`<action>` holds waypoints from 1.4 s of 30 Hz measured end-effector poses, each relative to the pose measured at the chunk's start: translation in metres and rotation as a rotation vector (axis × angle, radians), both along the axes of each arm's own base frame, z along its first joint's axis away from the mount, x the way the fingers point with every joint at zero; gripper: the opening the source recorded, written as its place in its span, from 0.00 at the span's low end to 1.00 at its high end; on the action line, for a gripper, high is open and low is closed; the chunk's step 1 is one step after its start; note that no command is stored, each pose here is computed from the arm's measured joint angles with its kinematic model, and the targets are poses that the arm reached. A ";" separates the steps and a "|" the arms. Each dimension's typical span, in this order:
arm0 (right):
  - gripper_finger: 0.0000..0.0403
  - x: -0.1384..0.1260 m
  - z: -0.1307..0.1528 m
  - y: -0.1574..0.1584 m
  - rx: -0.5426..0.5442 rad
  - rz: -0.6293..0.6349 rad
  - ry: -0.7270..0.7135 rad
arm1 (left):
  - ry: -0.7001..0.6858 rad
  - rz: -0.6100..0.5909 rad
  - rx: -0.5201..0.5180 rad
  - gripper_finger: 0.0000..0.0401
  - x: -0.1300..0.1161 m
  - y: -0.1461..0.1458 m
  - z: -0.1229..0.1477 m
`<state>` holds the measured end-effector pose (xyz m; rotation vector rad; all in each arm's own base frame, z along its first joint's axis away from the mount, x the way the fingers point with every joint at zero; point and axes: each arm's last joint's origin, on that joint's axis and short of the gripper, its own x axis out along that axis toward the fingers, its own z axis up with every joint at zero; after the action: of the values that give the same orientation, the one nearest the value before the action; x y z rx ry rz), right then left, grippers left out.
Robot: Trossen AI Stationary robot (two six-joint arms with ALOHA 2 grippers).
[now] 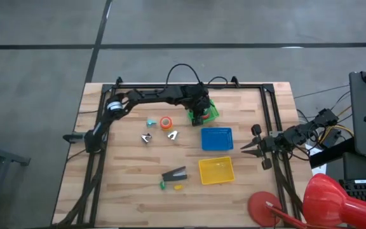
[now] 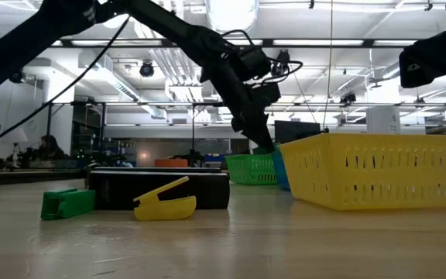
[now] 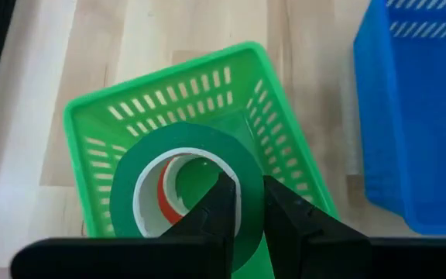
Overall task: Pick and place Stapler, Stapler remover, tape
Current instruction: Put the green tape into the red bin
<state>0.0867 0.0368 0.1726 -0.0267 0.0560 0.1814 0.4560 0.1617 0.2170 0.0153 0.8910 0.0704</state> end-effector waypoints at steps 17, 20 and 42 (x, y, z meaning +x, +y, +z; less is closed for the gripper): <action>0.13 0.000 0.000 0.000 0.001 0.000 0.001 | -0.004 0.030 -0.051 0.16 0.003 0.010 -0.014; 0.13 0.000 0.000 0.000 0.001 0.000 0.000 | -0.015 0.010 -0.066 0.16 0.003 0.009 -0.013; 0.13 0.000 0.000 0.000 0.000 0.000 0.000 | -0.020 0.015 -0.077 0.18 0.004 0.008 -0.014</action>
<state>0.0867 0.0368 0.1725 -0.0265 0.0565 0.1814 0.4596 0.1701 0.2025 -0.0636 0.8734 0.0499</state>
